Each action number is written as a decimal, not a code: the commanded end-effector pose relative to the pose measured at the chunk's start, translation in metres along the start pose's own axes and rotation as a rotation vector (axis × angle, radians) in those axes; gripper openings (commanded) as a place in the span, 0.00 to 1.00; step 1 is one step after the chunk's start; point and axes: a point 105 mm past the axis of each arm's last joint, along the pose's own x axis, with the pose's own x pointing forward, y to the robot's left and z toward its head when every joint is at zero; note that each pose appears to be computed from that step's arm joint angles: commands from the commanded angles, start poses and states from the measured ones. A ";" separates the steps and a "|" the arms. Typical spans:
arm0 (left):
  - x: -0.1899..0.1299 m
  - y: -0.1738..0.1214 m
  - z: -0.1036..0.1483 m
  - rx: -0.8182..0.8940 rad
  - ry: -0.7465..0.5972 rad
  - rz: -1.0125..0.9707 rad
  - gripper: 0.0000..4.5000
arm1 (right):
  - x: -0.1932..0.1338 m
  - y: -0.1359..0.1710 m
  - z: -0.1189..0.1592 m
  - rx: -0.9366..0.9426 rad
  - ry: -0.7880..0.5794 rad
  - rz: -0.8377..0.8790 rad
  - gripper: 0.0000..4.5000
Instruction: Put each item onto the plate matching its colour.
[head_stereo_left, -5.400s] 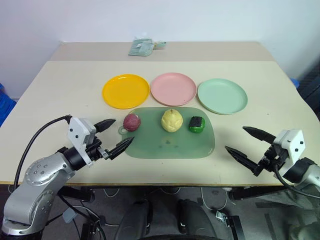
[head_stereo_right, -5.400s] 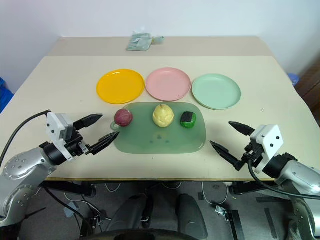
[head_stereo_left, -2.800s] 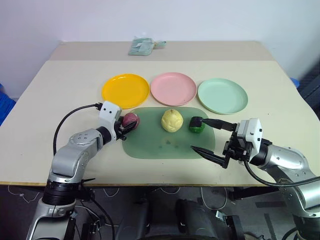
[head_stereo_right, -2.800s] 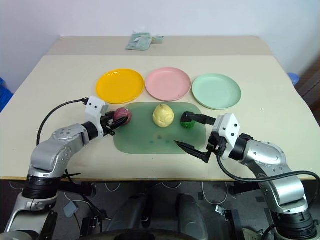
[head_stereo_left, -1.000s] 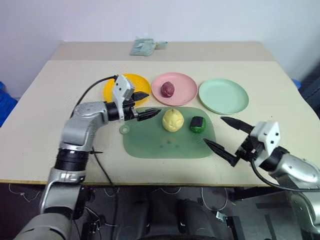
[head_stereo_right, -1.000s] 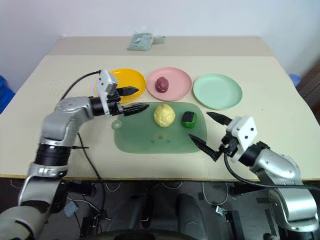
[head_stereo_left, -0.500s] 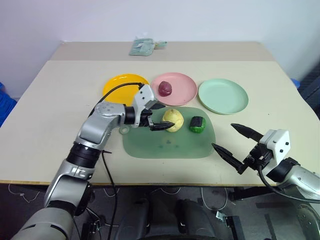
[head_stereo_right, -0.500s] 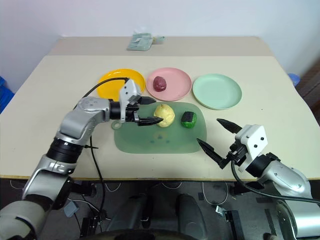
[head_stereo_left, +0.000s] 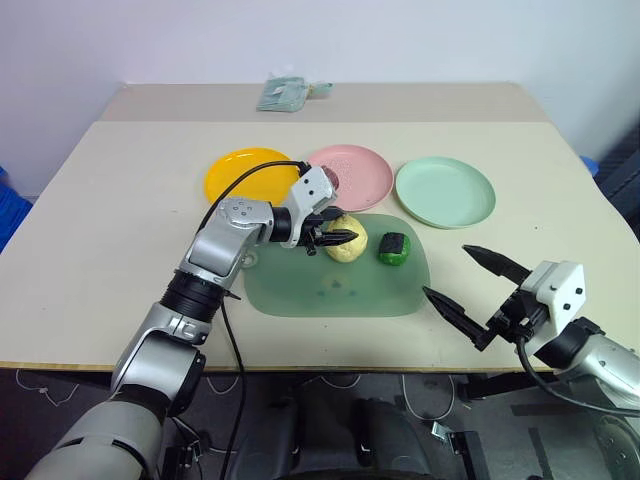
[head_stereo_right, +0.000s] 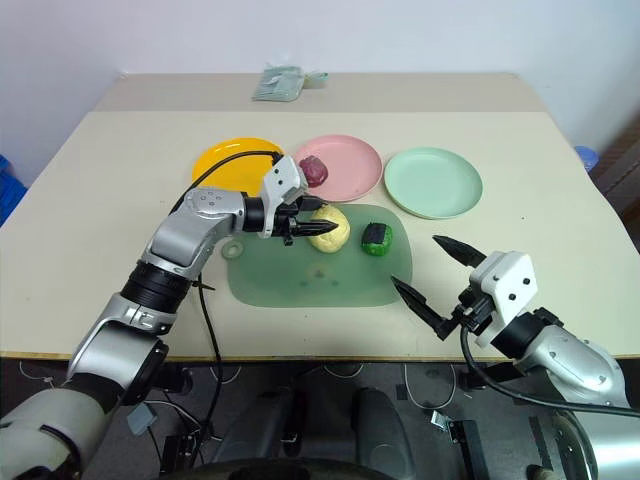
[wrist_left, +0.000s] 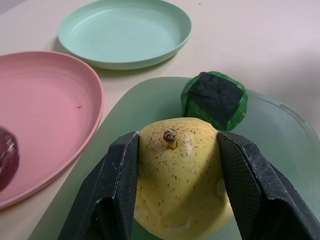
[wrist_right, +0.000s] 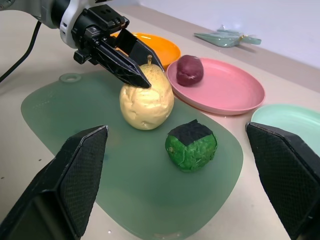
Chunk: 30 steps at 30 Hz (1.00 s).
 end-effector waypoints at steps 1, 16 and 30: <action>-0.018 0.013 0.022 -0.014 -0.105 0.088 0.51 | 0.003 -0.002 0.011 -0.038 -0.037 0.005 1.00; -0.138 0.123 -0.009 -0.267 -0.150 1.036 0.51 | 0.029 -0.011 0.014 -0.042 -0.079 0.099 1.00; -0.127 0.156 -0.011 -0.332 -0.255 1.159 0.51 | 0.035 -0.013 0.014 -0.052 -0.089 0.114 1.00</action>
